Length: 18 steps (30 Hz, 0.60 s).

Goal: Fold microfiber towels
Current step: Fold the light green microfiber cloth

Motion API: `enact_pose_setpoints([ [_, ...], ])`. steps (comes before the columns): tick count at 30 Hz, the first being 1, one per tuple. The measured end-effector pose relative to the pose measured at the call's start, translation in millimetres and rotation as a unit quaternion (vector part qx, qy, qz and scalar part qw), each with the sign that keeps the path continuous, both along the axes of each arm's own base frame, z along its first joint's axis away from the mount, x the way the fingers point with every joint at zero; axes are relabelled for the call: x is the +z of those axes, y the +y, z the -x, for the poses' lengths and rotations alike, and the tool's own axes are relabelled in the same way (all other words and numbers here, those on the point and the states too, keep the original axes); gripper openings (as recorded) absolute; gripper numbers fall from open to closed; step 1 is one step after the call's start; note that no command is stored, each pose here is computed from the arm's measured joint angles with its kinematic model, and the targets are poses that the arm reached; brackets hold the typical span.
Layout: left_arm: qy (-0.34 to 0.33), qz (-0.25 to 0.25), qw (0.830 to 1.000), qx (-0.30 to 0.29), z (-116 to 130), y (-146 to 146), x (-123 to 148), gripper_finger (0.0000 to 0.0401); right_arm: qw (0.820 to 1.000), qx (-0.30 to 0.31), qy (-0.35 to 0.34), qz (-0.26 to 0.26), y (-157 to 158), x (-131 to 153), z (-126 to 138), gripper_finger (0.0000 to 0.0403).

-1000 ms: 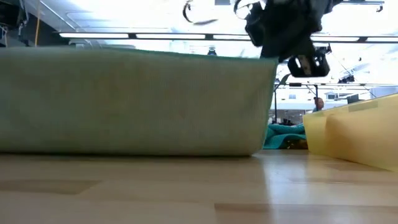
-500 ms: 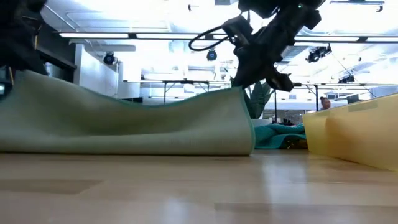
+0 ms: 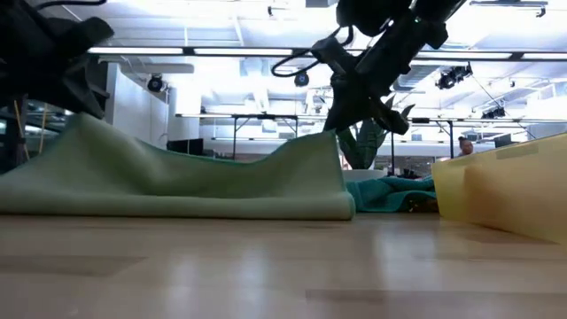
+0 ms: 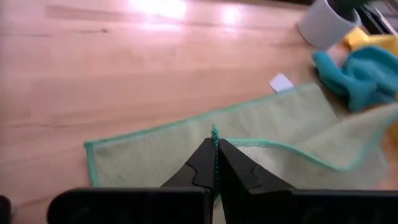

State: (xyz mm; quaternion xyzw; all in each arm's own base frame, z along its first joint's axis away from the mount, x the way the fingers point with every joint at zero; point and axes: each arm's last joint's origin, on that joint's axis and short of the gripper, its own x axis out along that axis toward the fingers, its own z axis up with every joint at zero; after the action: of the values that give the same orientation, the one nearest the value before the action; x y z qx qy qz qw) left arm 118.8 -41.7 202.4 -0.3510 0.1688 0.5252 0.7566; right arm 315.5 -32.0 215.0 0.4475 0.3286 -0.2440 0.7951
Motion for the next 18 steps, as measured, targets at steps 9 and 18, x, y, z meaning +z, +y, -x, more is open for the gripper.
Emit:
enact_pose_setpoints([
  [9,0.039,-0.026,0.998,0.040,-9,10,-7,0.0000,0.999,-0.041,0.026,-0.006,0,-17,-6,0.0000],
  [18,0.068,-0.028,0.997,0.036,-13,6,-5,0.0000,0.995,-0.089,0.044,0.011,2,-19,-2,0.0000],
])
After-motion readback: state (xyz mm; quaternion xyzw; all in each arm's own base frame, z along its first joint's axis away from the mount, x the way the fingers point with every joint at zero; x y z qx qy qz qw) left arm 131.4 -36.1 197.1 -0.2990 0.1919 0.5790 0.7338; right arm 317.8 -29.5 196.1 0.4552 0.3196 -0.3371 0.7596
